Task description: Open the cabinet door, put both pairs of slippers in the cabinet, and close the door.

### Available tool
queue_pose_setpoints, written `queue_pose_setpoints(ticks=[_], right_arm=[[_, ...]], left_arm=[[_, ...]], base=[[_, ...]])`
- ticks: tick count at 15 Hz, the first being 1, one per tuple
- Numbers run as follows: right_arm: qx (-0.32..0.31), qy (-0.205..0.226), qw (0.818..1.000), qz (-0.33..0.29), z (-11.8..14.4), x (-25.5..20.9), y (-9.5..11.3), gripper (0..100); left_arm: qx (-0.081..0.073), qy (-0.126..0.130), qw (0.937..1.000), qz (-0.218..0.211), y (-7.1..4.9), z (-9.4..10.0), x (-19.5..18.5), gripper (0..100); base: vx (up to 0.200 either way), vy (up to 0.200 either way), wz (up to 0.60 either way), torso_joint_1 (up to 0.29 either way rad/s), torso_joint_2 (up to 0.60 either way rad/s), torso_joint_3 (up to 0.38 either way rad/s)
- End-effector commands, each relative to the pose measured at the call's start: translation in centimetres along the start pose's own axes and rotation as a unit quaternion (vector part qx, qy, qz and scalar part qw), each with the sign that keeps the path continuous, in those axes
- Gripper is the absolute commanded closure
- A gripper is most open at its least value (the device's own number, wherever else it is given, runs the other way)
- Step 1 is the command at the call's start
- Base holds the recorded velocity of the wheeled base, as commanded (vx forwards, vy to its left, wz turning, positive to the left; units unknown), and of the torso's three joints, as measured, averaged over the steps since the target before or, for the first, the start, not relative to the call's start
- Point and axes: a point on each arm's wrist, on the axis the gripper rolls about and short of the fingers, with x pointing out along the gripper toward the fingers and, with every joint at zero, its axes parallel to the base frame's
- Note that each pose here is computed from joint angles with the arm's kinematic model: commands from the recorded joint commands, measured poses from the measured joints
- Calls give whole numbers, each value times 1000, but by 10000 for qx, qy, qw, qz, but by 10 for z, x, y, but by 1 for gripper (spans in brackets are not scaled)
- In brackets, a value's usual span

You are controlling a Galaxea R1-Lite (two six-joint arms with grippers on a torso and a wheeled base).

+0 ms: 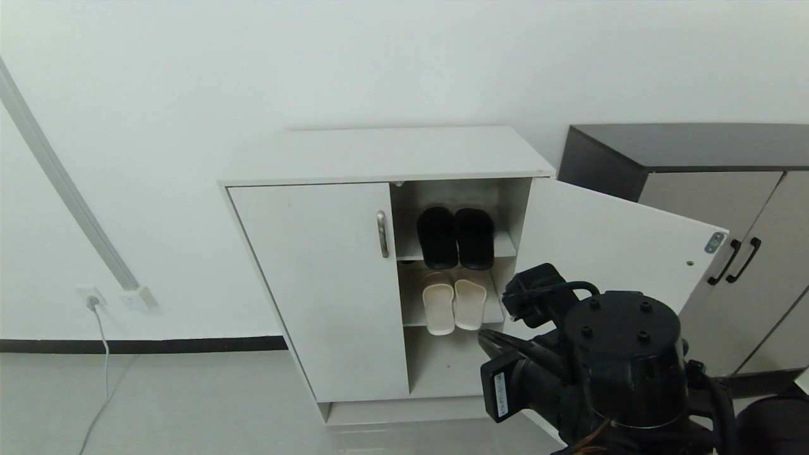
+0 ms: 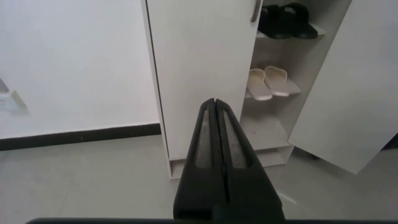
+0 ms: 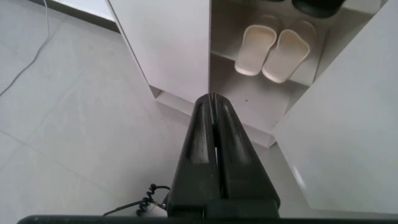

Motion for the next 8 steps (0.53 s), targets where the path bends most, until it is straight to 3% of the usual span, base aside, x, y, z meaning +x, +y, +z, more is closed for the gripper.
queue_pose_setpoints(ticks=[1,8], right_arm=[[-3,3,10000,-2,0,0,0,100],[-3,16,10000,-27,-1,0,-2,100]], left_arm=[[0,3,10000,-2,0,0,0,100],[0,3,10000,6,0,0,0,100]], base=[[0,0,0,178,-486,-310],[0,0,0,197,-507,-319]])
